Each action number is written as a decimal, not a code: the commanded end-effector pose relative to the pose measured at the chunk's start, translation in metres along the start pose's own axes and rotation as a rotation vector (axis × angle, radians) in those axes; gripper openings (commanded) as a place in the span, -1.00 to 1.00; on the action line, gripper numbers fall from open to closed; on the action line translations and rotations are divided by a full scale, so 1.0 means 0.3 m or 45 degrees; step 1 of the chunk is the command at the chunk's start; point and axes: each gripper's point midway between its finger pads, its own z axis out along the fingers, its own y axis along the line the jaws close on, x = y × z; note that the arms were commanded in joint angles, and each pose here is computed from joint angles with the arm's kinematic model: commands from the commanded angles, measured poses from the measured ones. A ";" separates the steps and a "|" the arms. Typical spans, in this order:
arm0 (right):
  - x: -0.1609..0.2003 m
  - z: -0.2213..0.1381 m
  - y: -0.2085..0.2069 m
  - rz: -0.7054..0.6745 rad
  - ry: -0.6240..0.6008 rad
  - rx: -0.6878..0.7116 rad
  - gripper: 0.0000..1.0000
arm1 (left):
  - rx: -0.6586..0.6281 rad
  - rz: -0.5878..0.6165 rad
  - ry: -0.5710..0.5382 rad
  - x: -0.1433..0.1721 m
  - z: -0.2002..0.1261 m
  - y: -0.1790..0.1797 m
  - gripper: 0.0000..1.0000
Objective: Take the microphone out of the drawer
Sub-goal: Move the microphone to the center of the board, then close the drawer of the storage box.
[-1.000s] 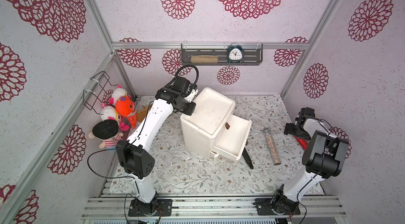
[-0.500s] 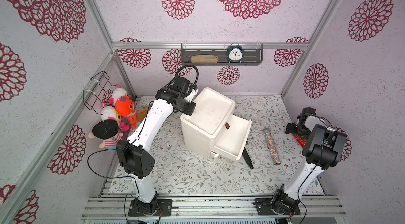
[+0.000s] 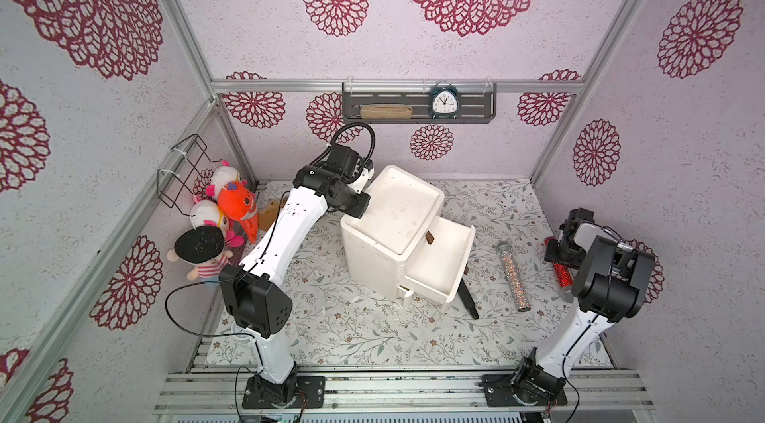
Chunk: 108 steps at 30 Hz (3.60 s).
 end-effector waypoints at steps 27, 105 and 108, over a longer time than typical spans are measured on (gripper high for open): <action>0.100 -0.174 0.285 -0.163 -0.093 -0.295 -0.20 | 0.027 0.014 0.048 0.024 0.019 -0.005 -1.00; 0.645 -0.660 0.857 -0.225 -0.187 -0.700 0.97 | 0.114 -0.003 0.051 0.002 0.067 -0.046 -1.00; 0.643 -0.700 0.894 -0.262 -0.218 -0.785 0.98 | 0.119 -0.004 0.054 0.002 0.074 -0.049 -1.00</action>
